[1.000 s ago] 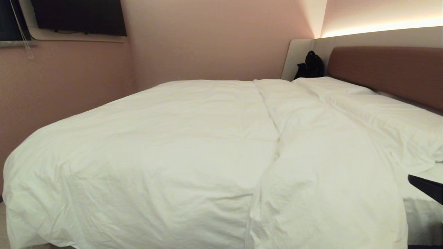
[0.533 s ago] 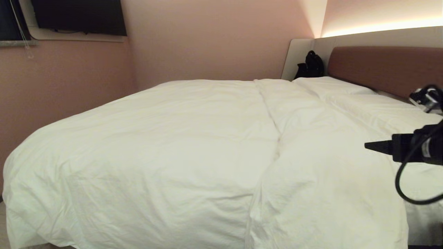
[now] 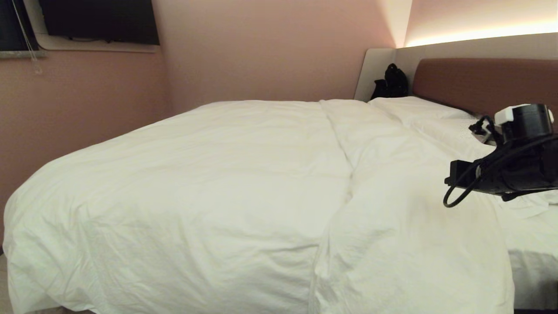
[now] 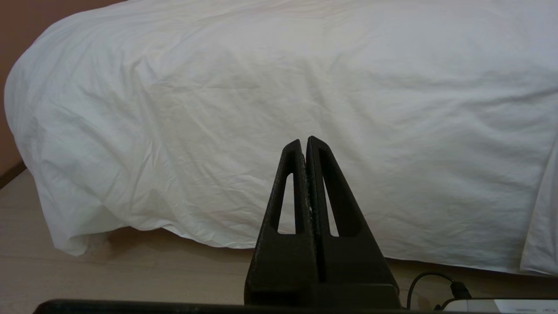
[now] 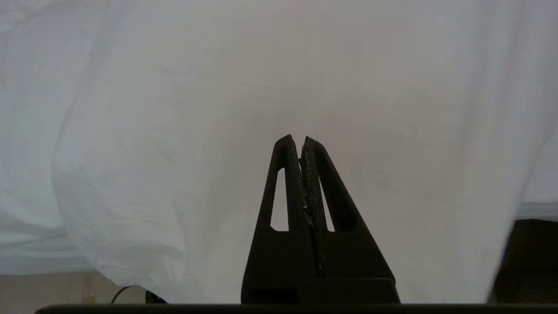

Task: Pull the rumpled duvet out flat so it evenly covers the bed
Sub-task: Flatten the corners of the folded blanket

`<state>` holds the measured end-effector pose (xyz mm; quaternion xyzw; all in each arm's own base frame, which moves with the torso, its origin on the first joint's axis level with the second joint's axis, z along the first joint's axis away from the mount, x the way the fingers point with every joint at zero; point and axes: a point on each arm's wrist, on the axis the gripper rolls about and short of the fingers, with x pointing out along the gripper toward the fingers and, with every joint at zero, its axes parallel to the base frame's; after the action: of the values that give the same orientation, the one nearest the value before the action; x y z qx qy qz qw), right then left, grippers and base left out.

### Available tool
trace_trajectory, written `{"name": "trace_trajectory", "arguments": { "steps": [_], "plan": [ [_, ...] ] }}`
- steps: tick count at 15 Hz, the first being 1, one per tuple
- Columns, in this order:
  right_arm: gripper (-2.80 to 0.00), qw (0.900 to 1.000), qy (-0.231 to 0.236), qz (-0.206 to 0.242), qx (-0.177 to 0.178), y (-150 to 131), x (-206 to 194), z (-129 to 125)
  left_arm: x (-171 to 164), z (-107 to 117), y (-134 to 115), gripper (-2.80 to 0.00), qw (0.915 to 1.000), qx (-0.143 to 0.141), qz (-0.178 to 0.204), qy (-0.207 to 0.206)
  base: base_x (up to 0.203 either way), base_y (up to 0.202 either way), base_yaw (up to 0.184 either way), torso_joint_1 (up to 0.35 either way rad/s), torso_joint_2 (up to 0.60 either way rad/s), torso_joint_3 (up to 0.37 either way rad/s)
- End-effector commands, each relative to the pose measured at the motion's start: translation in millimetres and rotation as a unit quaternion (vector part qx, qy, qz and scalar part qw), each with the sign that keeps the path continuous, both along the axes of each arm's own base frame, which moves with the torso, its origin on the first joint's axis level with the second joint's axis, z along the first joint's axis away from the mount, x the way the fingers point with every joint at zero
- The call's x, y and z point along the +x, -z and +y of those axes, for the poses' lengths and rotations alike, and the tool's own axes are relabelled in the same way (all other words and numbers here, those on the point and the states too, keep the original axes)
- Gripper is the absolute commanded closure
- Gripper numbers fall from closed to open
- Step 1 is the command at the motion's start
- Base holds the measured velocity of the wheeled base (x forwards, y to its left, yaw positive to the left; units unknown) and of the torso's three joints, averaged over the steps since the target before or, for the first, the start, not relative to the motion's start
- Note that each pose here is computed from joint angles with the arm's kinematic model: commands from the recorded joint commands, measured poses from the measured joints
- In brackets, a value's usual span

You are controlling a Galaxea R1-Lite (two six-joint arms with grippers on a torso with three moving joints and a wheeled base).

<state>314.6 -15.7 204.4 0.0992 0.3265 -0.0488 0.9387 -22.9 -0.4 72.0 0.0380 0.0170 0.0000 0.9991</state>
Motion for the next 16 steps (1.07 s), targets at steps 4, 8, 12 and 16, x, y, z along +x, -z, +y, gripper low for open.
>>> {"name": "trace_trajectory", "arguments": {
  "steps": [4, 8, 12, 16],
  "plan": [
    [0.00, 0.998, -0.010, 0.053, 0.034, 32.6, 12.6, -2.3, 0.0, 0.0, 0.0, 0.00, 1.0000, 0.000, 0.000, 0.000, 0.000, 0.000, 0.000, 0.000, 0.00, 0.000],
    [0.00, 0.997, 0.005, 0.062, 0.039, 33.1, -12.6, -7.4, 0.0, 0.0, 0.1, 0.00, 1.0000, 0.000, 0.001, 0.000, 0.000, 0.000, 0.000, 0.000, 0.00, 0.000],
    [0.00, 0.999, -0.009, 0.040, 0.031, 26.4, -62.1, -34.6, 0.0, 0.0, 0.1, 0.00, 1.0000, 0.000, 0.001, 0.000, 0.000, 0.000, 0.000, 0.000, 0.00, 0.000],
    [0.00, 0.999, -0.031, 0.030, 0.025, 38.7, -94.6, -87.8, 0.0, 0.0, 0.0, 0.00, 1.0000, 0.000, 0.000, 0.000, 0.000, 0.000, 0.000, 0.000, 0.00, 0.000]
  ]
}}
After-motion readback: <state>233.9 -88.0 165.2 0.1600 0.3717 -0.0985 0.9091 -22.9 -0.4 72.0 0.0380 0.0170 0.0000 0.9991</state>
